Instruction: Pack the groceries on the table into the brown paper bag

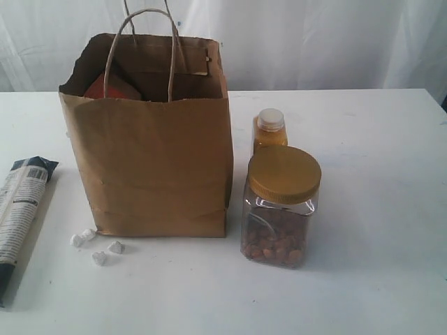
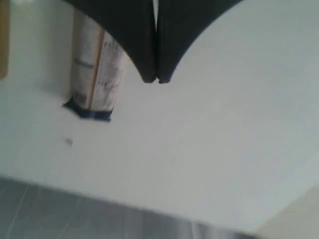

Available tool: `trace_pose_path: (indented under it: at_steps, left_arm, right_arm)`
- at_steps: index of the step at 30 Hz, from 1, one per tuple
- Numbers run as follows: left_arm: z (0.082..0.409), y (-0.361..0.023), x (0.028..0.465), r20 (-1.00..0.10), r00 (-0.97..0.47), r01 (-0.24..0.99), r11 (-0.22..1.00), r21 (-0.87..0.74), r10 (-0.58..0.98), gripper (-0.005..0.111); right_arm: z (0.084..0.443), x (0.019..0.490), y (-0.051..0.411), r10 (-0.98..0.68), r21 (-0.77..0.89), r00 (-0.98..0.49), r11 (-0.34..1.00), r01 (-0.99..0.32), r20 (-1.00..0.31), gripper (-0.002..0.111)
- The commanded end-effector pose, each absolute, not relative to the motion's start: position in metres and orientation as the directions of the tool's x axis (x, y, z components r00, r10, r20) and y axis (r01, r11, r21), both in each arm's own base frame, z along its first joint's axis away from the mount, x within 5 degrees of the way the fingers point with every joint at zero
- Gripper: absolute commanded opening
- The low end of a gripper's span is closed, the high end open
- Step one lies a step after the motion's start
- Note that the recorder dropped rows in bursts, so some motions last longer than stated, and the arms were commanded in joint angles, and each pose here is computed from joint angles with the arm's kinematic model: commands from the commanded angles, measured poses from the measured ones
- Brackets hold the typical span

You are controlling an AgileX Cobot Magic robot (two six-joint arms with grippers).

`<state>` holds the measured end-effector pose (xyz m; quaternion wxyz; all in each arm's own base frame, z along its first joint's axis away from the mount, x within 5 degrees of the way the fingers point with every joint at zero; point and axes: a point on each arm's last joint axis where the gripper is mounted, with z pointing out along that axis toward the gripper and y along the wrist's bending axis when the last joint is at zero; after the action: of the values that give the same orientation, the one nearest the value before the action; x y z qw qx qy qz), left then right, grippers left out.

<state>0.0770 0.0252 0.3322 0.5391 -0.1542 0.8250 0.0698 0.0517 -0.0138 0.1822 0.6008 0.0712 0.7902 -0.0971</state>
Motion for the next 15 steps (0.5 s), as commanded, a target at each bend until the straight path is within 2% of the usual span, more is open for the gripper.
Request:
trace_pose_path:
  at_steps: [1, 4, 6, 8, 11, 15]
  left_arm:
    - [0.346, 0.016, 0.046, -0.989, -0.083, -0.277, 0.956, -0.096, -0.124, 0.0]
    - [0.343, 0.015, 0.039, -0.991, -0.086, -0.278, 0.958, -0.075, -0.103, 0.0]
    - [0.33, 0.016, 0.044, -0.987, -0.118, -0.278, 0.958, -0.075, -0.111, 0.0]
    - [0.296, 0.017, 0.054, -0.964, -0.201, -0.288, 0.951, -0.11, -0.172, 0.0]
    - [0.261, 0.018, 0.06, -0.917, -0.249, -0.326, 0.919, -0.223, -0.311, 0.0]
    - [0.218, 0.019, 0.062, -0.876, -0.362, -0.355, 0.916, -0.187, -0.319, 0.0]
  right_arm:
    - [0.182, 0.052, -0.014, -0.004, -0.068, -0.262, 0.97, 0.235, -0.965, 0.0]
    - [0.182, 0.052, -0.014, -0.004, -0.068, -0.262, 0.97, 0.235, -0.965, 0.0]
    - [0.182, 0.052, -0.014, -0.004, -0.068, -0.262, 0.97, 0.235, -0.965, 0.0]
    - [0.182, 0.052, -0.014, -0.004, -0.068, -0.262, 0.97, 0.235, -0.965, 0.0]
    - [0.182, 0.052, -0.014, -0.004, -0.068, -0.262, 0.97, 0.235, -0.965, 0.0]
    - [0.182, 0.052, -0.014, -0.004, -0.068, -0.262, 0.97, 0.235, -0.965, 0.0]
